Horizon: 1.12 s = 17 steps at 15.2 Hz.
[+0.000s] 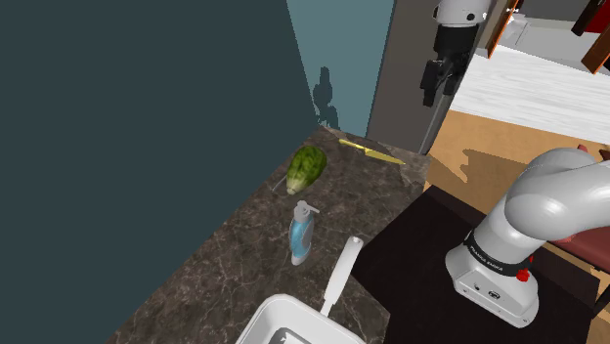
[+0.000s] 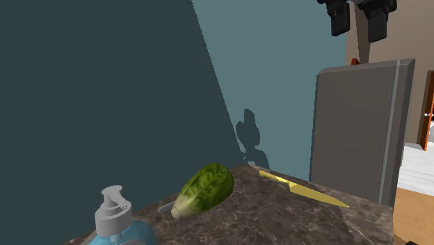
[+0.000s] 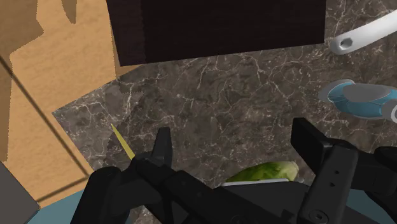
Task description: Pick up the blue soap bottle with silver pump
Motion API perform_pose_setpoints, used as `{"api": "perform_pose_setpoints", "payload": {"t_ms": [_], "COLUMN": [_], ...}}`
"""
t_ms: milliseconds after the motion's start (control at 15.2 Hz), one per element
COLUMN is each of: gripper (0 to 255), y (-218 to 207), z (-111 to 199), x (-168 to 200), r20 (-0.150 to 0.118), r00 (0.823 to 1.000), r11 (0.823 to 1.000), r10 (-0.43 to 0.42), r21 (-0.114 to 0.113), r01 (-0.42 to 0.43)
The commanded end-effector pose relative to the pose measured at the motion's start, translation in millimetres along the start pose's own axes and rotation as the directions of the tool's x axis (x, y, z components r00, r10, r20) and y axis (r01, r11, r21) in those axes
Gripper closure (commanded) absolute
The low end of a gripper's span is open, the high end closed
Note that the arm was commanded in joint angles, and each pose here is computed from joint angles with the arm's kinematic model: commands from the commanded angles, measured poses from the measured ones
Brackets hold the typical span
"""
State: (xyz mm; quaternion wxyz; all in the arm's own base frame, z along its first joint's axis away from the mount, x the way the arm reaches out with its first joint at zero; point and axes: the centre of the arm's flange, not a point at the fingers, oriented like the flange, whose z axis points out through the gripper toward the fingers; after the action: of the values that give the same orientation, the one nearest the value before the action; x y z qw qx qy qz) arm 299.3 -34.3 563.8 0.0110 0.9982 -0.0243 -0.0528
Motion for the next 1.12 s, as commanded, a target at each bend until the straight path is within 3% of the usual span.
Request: {"api": "perform_pose_setpoints", "payload": {"t_ms": [0,1056], "gripper": [0,0], "y": [0.0,-185.9], "z": [0.0,93.7], "x": [0.0,50.6], "r20": [0.000,0.018], "r00": [1.000,1.000], "r11": [1.000,1.000], "r10": [0.000,0.001], "r21": [0.000,-0.018], "r01": [0.000,0.000]}}
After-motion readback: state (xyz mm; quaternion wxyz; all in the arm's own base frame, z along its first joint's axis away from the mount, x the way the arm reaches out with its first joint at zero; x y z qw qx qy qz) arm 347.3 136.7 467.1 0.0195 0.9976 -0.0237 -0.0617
